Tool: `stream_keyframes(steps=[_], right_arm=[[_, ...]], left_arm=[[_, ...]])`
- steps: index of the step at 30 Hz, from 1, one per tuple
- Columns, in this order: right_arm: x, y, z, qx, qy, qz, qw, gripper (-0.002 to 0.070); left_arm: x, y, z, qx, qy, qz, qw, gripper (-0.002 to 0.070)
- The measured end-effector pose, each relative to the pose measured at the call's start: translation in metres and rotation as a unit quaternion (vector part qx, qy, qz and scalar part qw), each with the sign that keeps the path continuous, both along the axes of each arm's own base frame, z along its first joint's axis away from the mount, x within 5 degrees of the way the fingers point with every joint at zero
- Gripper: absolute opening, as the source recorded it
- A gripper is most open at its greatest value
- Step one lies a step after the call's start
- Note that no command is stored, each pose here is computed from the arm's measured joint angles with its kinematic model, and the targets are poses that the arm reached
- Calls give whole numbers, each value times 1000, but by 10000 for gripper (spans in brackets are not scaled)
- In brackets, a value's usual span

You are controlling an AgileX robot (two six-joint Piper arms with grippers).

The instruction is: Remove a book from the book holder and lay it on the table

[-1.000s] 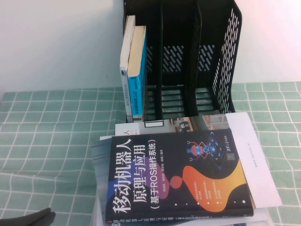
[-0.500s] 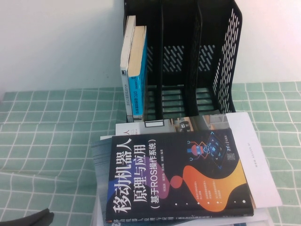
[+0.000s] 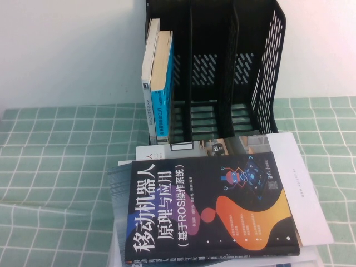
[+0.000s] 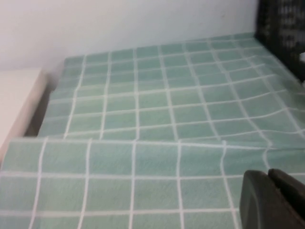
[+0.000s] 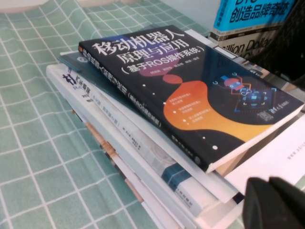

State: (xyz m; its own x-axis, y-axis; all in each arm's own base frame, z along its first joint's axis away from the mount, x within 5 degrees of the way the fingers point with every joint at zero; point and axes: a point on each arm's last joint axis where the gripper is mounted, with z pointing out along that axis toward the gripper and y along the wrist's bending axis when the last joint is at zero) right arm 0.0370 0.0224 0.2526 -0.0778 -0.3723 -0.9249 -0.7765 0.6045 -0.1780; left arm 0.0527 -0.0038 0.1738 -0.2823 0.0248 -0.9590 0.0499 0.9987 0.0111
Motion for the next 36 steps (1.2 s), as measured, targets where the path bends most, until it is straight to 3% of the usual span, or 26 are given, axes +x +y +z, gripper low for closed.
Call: stream_keyframes(steps=[8,18,23,36], right_arm=[[0,0,0,1,3,1,1000,-2],[0,0,0,2,4,1,1000,-2],[0,0,0,2,4,2,1000,-2],[0,0,0,2,4,2,1000,-2]], left_arm=[[0,4,-1,-14,7,44,999,-3],[-1,0,-1,-13,8,-4,1000,-3],[-1,-1,-1,-46,10,1,999,-2],[-1,-1,-1,-61,11,5,998,-2]])
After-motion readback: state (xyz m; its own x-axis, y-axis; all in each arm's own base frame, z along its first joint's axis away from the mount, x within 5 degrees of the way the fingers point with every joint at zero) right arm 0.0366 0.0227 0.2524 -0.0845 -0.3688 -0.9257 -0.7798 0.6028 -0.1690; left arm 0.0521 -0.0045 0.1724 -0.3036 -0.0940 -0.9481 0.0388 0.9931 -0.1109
